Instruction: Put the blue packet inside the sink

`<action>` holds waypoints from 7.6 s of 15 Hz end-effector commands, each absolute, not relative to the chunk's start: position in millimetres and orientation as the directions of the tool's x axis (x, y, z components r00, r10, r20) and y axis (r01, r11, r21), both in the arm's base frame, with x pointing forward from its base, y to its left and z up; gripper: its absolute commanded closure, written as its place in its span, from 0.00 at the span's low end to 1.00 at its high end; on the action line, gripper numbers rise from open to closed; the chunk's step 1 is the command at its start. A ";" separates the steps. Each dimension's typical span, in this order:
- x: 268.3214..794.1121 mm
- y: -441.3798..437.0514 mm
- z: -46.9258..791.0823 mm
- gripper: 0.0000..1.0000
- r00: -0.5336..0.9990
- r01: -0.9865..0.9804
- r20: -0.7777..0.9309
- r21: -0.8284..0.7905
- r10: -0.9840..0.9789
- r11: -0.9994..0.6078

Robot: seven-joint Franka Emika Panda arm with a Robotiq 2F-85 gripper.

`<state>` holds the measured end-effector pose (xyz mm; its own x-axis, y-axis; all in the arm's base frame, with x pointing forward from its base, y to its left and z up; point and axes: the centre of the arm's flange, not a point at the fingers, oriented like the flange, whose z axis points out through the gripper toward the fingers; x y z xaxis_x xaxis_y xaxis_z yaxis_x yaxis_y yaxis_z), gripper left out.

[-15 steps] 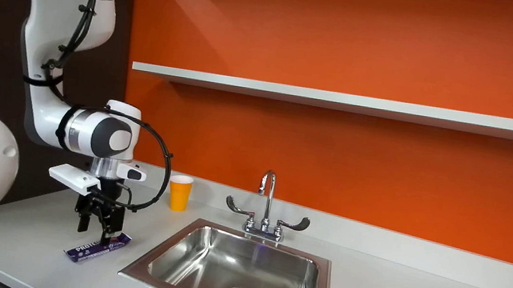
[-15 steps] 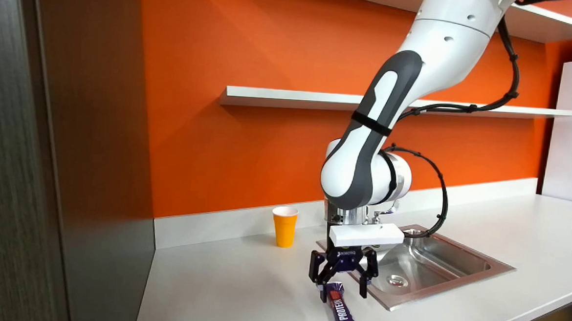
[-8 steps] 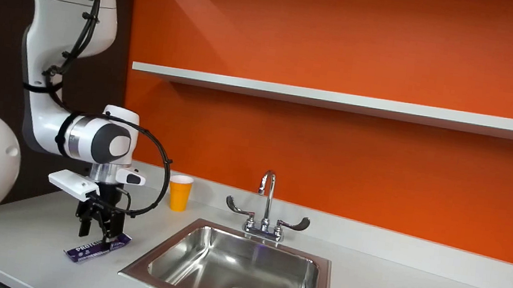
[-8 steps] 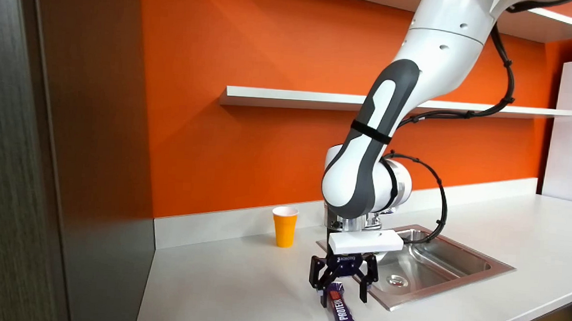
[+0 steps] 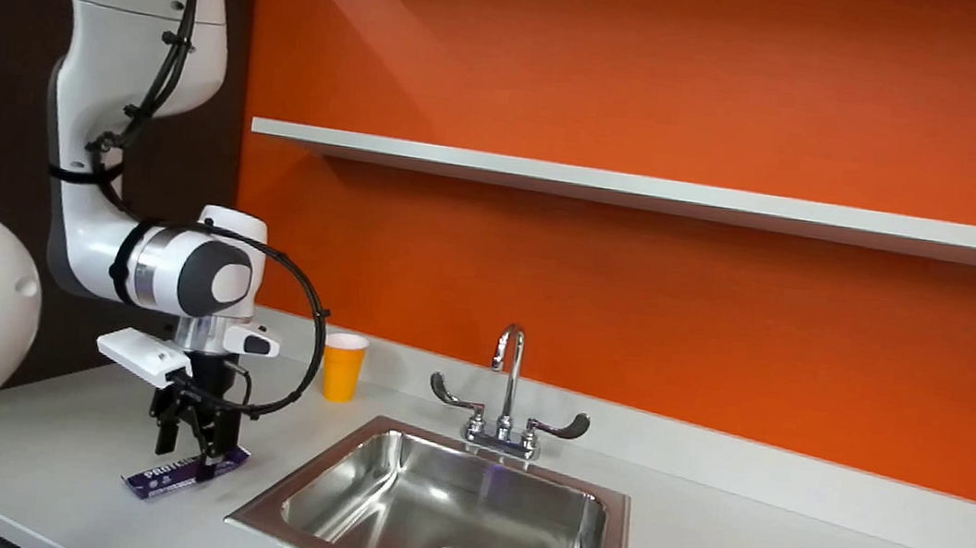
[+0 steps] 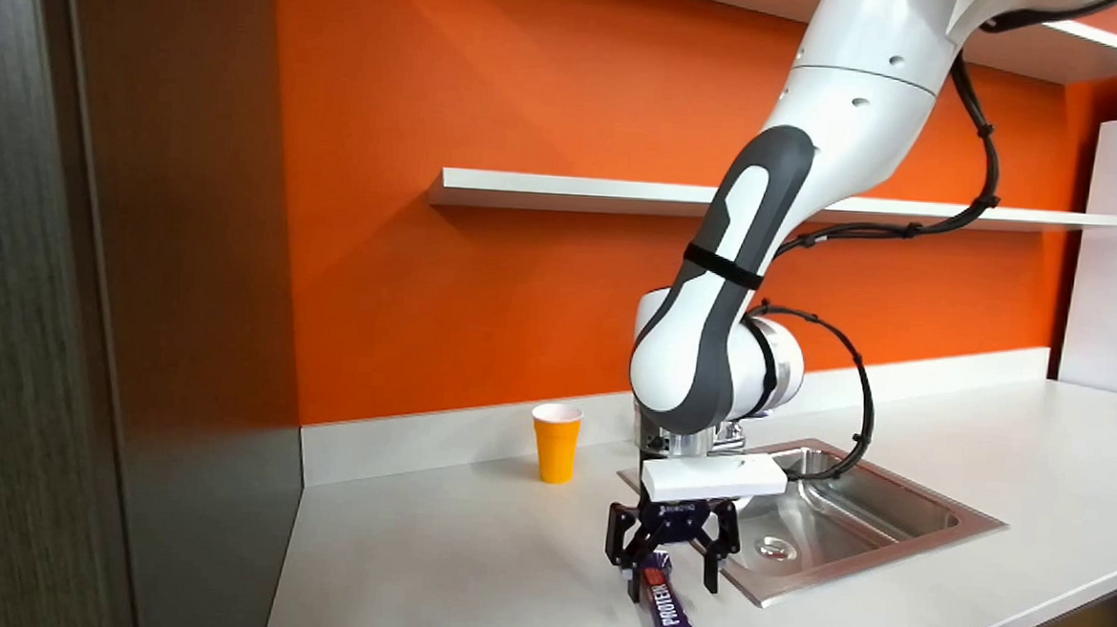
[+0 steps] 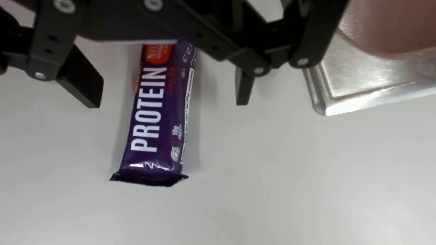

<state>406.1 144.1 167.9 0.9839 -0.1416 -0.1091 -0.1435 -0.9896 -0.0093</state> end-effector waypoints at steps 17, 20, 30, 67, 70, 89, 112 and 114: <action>427.2 143.9 166.3 0.93 0.978 -0.189 -0.089 0.008 -0.189 -0.982; 436.9 136.5 191.8 0.93 0.977 -0.210 -0.047 0.000 -0.209 -0.978; 475.6 90.4 255.6 0.93 0.954 -0.290 0.065 -0.043 -0.292 -0.956; 528.3 -124.4 107.2 0.93 0.783 -0.622 -0.008 -0.034 -0.622 -0.782; 525.4 -126.1 90.4 0.93 0.780 -0.625 -0.018 -0.023 -0.625 -0.780; 518.1 -137.8 171.6 0.00 0.813 -0.570 0.059 -0.120 -0.579 -0.813; 371.1 -55.2 291.7 0.00 0.996 -0.084 0.008 -0.020 -0.085 -0.996; 371.4 -50.9 304.5 0.00 0.997 -0.072 0.017 -0.021 -0.073 -0.997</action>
